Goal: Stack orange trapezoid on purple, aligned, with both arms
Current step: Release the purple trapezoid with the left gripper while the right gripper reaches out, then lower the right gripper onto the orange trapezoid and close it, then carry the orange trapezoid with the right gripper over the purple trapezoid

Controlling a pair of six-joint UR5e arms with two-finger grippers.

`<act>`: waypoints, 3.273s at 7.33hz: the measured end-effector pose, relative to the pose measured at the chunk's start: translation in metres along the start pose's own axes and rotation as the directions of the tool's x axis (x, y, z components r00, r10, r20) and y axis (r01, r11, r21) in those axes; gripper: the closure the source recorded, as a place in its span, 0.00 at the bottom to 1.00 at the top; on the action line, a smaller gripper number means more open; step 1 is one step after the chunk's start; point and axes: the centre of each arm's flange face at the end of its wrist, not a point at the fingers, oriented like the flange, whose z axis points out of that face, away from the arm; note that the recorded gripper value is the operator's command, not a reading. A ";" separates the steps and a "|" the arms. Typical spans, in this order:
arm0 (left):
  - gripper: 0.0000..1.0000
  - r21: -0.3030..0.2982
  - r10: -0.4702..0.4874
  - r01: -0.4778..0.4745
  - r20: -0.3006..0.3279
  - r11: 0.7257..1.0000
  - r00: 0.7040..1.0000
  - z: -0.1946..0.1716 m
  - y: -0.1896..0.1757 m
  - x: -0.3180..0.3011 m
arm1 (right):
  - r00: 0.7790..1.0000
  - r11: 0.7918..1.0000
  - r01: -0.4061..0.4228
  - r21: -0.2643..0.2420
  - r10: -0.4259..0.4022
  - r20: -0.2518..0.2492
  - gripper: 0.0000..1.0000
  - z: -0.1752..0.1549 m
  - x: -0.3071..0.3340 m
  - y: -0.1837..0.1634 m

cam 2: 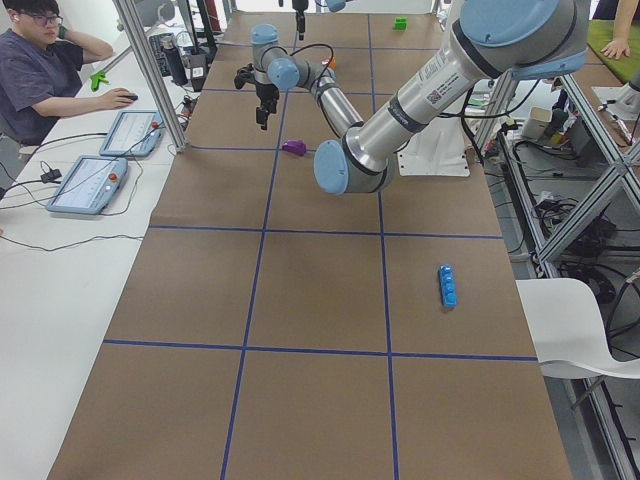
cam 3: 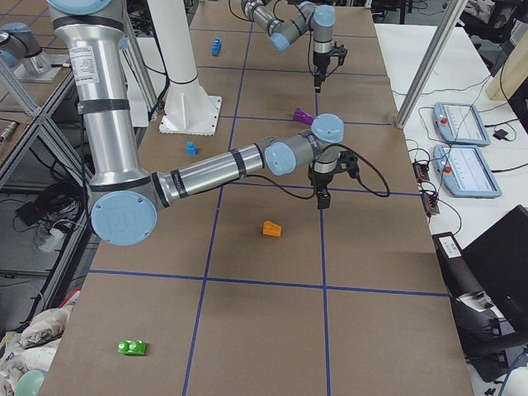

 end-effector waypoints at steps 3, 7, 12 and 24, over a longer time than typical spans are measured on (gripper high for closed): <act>0.00 0.008 -0.035 0.035 -0.007 0.999 0.999 -0.043 0.004 -0.077 | 0.996 0.996 -0.084 0.001 0.084 0.004 0.00 0.050 0.026 0.085; 0.00 0.011 0.003 -0.003 0.018 1.000 1.000 -0.041 0.022 -0.132 | 0.995 0.992 -0.097 -0.087 0.097 -0.002 0.00 0.090 0.008 0.117; 0.00 0.004 0.001 -0.001 0.023 1.000 1.000 -0.035 0.027 -0.141 | 0.993 0.988 -0.112 -0.106 0.107 -0.051 0.23 0.120 0.014 0.111; 0.00 0.006 0.006 -0.006 0.019 1.000 1.000 -0.037 0.034 -0.143 | 0.986 0.978 -0.166 -0.124 0.160 -0.051 1.00 0.121 0.002 0.114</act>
